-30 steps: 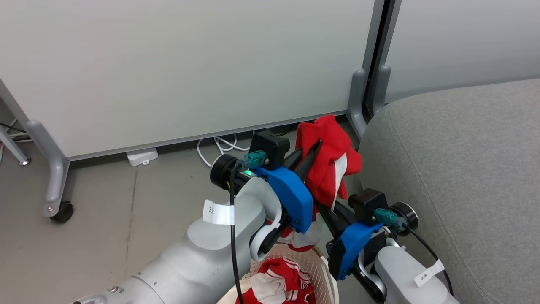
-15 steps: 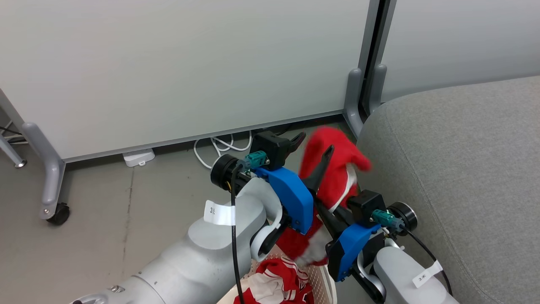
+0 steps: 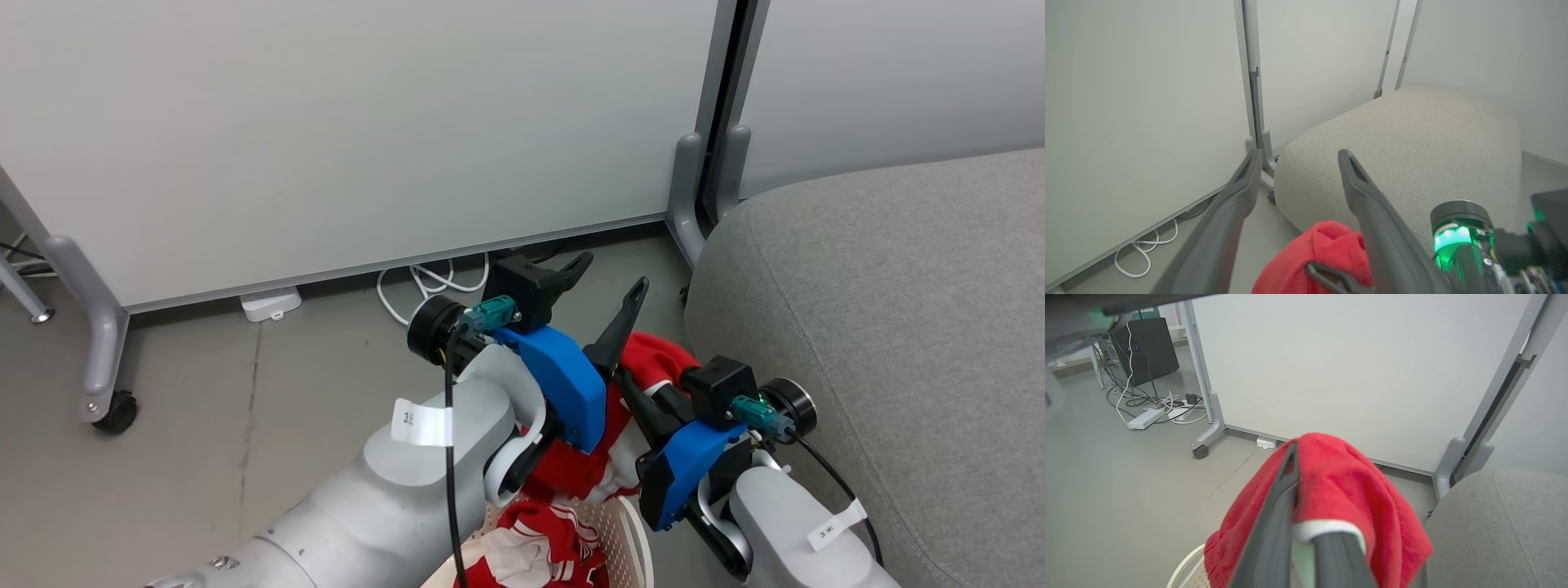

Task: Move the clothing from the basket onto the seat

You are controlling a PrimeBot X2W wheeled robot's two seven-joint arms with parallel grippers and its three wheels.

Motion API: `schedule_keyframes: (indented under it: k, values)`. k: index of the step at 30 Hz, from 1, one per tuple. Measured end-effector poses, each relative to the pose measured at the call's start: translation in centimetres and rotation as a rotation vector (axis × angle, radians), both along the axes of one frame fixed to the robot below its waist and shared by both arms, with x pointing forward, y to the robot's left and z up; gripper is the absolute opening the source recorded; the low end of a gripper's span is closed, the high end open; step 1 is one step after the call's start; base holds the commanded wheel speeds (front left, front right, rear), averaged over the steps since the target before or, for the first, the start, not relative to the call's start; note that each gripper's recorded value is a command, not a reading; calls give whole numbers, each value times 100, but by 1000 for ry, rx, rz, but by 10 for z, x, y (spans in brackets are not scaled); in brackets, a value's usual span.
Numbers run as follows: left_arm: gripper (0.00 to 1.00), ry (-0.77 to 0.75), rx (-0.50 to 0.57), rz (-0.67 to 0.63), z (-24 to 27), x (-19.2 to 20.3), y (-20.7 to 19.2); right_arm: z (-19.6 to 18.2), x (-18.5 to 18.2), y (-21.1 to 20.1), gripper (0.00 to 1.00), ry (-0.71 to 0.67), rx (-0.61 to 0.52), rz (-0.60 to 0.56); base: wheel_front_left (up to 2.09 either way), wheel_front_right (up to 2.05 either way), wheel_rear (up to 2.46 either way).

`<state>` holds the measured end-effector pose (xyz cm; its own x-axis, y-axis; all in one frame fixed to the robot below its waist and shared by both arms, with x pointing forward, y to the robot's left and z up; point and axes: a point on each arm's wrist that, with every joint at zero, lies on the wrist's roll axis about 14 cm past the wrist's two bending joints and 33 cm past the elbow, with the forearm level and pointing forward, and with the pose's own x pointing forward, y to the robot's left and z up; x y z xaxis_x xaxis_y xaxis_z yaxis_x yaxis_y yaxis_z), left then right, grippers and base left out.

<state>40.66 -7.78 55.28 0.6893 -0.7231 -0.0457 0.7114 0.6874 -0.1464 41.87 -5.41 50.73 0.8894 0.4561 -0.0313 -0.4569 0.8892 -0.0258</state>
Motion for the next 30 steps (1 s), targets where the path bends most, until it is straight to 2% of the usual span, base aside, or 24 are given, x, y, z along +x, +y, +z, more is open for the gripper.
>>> schedule_keyframes:
  k: [5, 15, 30]
  values:
    - [100, -39, -53, 18, 12, 2, 6, 0, 1, 0, 0, -5, 3, -3, 0, 0, 0]
    - [100, -75, -117, 99, -1, -11, 42, 3, 1, -1, 0, -22, 3, -7, 0, 0, 0]
    - [100, -9, -77, 275, -60, -36, 106, -1, 1, -9, 0, -21, -8, -31, 0, 0, 0]
